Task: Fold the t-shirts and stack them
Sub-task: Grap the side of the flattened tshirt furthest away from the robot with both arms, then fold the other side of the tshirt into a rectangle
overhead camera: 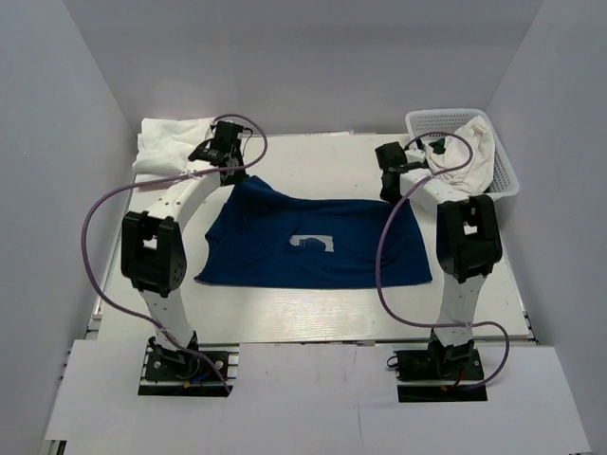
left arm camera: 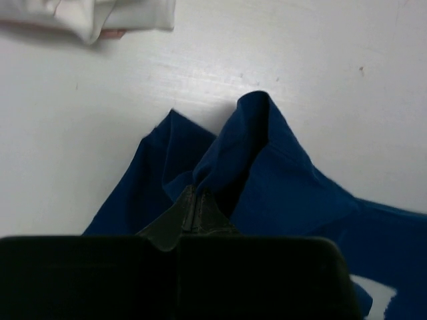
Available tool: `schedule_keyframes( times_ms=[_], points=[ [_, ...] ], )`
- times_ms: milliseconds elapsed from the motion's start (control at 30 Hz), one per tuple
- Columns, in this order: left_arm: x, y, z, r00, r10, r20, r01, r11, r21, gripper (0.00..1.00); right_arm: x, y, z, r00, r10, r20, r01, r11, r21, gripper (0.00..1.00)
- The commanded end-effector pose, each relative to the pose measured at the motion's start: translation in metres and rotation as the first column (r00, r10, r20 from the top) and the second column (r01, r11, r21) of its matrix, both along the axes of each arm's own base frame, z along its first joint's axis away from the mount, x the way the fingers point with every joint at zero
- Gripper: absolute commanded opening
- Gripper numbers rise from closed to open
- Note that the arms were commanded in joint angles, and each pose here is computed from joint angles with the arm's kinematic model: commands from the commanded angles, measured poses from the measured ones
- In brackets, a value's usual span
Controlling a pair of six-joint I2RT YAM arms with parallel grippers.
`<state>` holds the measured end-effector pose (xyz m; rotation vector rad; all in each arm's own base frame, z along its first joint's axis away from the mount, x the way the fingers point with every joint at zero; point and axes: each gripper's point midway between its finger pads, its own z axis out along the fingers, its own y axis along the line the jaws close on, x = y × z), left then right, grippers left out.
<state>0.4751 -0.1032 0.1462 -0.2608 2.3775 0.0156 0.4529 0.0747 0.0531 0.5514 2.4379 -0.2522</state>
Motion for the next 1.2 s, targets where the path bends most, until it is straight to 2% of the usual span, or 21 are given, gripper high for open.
schedule_keyframes(
  times_ms=[0, 33, 100, 167, 200, 300, 333, 467, 600, 700, 767, 867, 900, 933, 967, 1000, 1033, 1067, 1100, 1167],
  points=[
    [-0.023, 0.003, 0.033, 0.996, 0.041, 0.075, -0.037, 0.998, -0.057, 0.00, -0.002, 0.001, 0.030, 0.994, 0.060, 0.096, -0.056, 0.998, -0.043, 0.05],
    [-0.034, 0.008, 0.024, 0.997, 0.062, 0.053, -0.059, 0.997, -0.051, 0.00, -0.001, 0.004, 0.038, 0.990, 0.068, 0.125, -0.064, 0.997, -0.036, 0.05],
    [-0.049, 0.010, 0.030, 0.994, 0.096, 0.059, -0.091, 0.992, -0.085, 0.00, -0.012, 0.006, 0.036, 0.988, 0.104, 0.118, -0.100, 0.994, -0.036, 0.05],
    [-0.068, 0.015, 0.016, 0.993, 0.112, 0.024, -0.110, 0.990, -0.087, 0.00, -0.020, 0.007, 0.034, 0.987, 0.111, 0.112, -0.106, 0.993, -0.053, 0.04],
    [-0.075, 0.017, 0.024, 0.991, 0.125, 0.043, -0.120, 0.987, -0.106, 0.00, -0.028, 0.004, 0.035, 0.987, 0.108, 0.119, -0.102, 0.993, -0.054, 0.04],
    [-0.104, 0.016, -0.001, 0.992, 0.121, -0.027, -0.124, 0.983, -0.138, 0.00, -0.042, 0.002, 0.039, 0.985, 0.111, 0.134, -0.104, 0.993, -0.063, 0.04],
    [-0.110, 0.017, 0.003, 0.992, 0.128, -0.015, -0.129, 0.980, -0.149, 0.00, -0.045, 0.001, 0.039, 0.985, 0.112, 0.135, -0.104, 0.993, -0.062, 0.04],
    [-0.143, 0.017, -0.017, 0.988, 0.132, -0.079, -0.144, 0.975, -0.169, 0.00, -0.066, -0.006, 0.037, 0.987, 0.080, 0.137, -0.071, 0.995, -0.065, 0.05],
    [-0.182, 0.013, -0.055, 0.971, 0.135, -0.198, -0.178, 0.960, -0.217, 0.00, -0.087, -0.010, 0.027, 0.990, 0.027, 0.137, -0.022, 0.999, -0.037, 0.05],
    [-0.204, 0.009, -0.078, 0.951, 0.129, -0.281, -0.200, 0.950, -0.241, 0.00, -0.113, -0.011, 0.013, 0.993, -0.005, 0.115, 0.005, 1.000, 0.007, 0.21],
    [-0.223, 0.014, -0.089, 0.925, 0.147, -0.350, -0.229, 0.951, -0.208, 0.00, -0.132, -0.013, 0.002, 0.996, -0.018, 0.087, 0.016, 0.999, 0.032, 0.31],
    [-0.245, 0.018, -0.094, 0.888, 0.157, -0.432, -0.253, 0.952, -0.174, 0.45, -0.160, -0.020, -0.003, 0.996, -0.079, 0.050, 0.076, 0.995, 0.059, 0.56],
    [-0.258, 0.021, -0.093, 0.867, 0.143, -0.477, -0.242, 0.958, -0.153, 0.67, -0.173, -0.027, -0.006, 0.996, -0.093, 0.020, 0.092, 0.995, 0.035, 0.66],
    [-0.266, 0.021, -0.094, 0.853, 0.140, -0.503, -0.244, 0.959, -0.147, 0.79, -0.183, -0.031, -0.007, 0.995, -0.099, 0.000, 0.099, 0.995, 0.025, 0.69],
    [-0.271, 0.021, -0.090, 0.853, 0.124, -0.508, -0.231, 0.961, -0.153, 0.93, -0.187, -0.037, 0.002, 0.992, -0.119, 0.035, 0.118, 0.992, 0.035, 0.73],
    [-0.276, 0.023, -0.086, 0.848, 0.110, -0.519, -0.211, 0.967, -0.141, 1.00, -0.193, -0.042, 0.002, 0.991, -0.128, 0.037, 0.128, 0.992, 0.018, 0.78],
    [-0.280, 0.023, -0.086, 0.839, 0.106, -0.534, -0.212, 0.967, -0.141, 1.00, -0.194, -0.046, 0.006, 0.989, -0.139, 0.053, 0.139, 0.990, 0.009, 0.81],
    [-0.273, 0.023, -0.076, 0.856, 0.109, -0.506, -0.209, 0.967, -0.146, 1.00, -0.192, -0.047, 0.019, 0.986, -0.131, 0.099, 0.129, 0.991, 0.020, 0.84],
    [-0.264, 0.023, -0.071, 0.873, 0.106, -0.476, -0.198, 0.969, -0.149, 1.00, -0.180, -0.043, 0.029, 0.980, -0.118, 0.158, 0.113, 0.993, 0.037, 0.90],
    [-0.245, 0.022, -0.062, 0.905, 0.102, -0.413, -0.187, 0.968, -0.170, 1.00, -0.169, -0.041, 0.044, 0.978, -0.051, 0.203, 0.048, 0.999, 0.018, 0.90]
  ],
)
